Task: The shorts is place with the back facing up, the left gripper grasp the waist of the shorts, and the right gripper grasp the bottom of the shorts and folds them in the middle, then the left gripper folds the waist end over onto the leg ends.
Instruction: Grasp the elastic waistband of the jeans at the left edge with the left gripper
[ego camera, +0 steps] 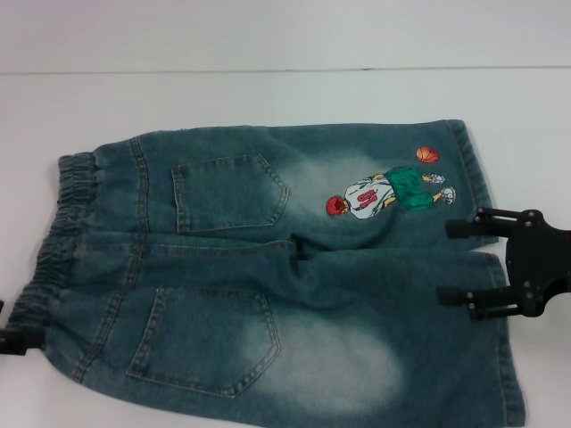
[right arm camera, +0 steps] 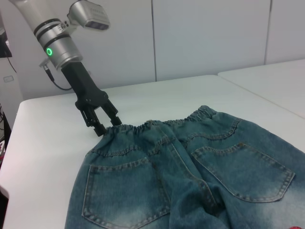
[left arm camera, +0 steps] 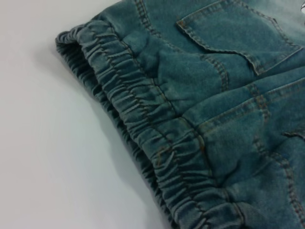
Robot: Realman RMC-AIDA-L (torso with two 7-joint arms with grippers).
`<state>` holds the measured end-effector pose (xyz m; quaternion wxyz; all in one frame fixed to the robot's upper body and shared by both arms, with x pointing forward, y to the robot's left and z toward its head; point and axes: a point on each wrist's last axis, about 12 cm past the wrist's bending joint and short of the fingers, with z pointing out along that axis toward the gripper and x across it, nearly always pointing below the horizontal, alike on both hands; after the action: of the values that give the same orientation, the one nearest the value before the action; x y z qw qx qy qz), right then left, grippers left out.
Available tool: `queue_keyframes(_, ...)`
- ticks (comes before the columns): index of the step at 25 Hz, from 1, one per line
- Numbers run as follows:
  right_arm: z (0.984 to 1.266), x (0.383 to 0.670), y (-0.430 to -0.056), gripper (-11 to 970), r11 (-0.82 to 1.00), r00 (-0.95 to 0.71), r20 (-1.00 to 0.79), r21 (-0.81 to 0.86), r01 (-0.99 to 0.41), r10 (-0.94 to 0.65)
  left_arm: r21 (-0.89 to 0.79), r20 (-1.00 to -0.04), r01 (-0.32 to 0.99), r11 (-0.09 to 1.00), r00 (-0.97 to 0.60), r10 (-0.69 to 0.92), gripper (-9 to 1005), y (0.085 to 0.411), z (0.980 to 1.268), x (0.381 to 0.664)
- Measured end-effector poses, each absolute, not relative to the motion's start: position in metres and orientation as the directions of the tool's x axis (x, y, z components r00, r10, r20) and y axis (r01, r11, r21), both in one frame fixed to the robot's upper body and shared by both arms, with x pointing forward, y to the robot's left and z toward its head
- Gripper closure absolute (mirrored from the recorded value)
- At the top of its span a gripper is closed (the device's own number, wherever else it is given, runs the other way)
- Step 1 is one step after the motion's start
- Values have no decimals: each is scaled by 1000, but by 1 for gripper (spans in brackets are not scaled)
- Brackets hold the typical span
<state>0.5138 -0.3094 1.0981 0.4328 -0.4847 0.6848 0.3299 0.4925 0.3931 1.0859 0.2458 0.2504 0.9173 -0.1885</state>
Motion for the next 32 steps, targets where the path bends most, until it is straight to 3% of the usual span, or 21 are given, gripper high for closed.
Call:
queue_keyframes(10,1096,511,-312,32,324,-165,-913,39,-945,-372,-237,-534,582,778,-747,396,166,389,1085,499)
queue_keyframes(16,1096,510,-313,31,333,-169,-916,42,-942,-365,-232,-534,589,774,-742,405,389,389,1087,500)
queue_keyframes(23,1096,509,-314,35,341,-181,-918,54,-939,-353,-234,-536,588,774,-742,402,575,389,1088,501)
queue_keyframes(29,1101,512,-320,39,410,-318,-892,171,-896,-321,-237,-538,593,769,-740,405,834,386,1088,503)
queue_keyframes(32,1111,514,-324,42,445,-425,-828,245,-861,-366,-230,-544,601,765,-731,412,883,384,1087,503)
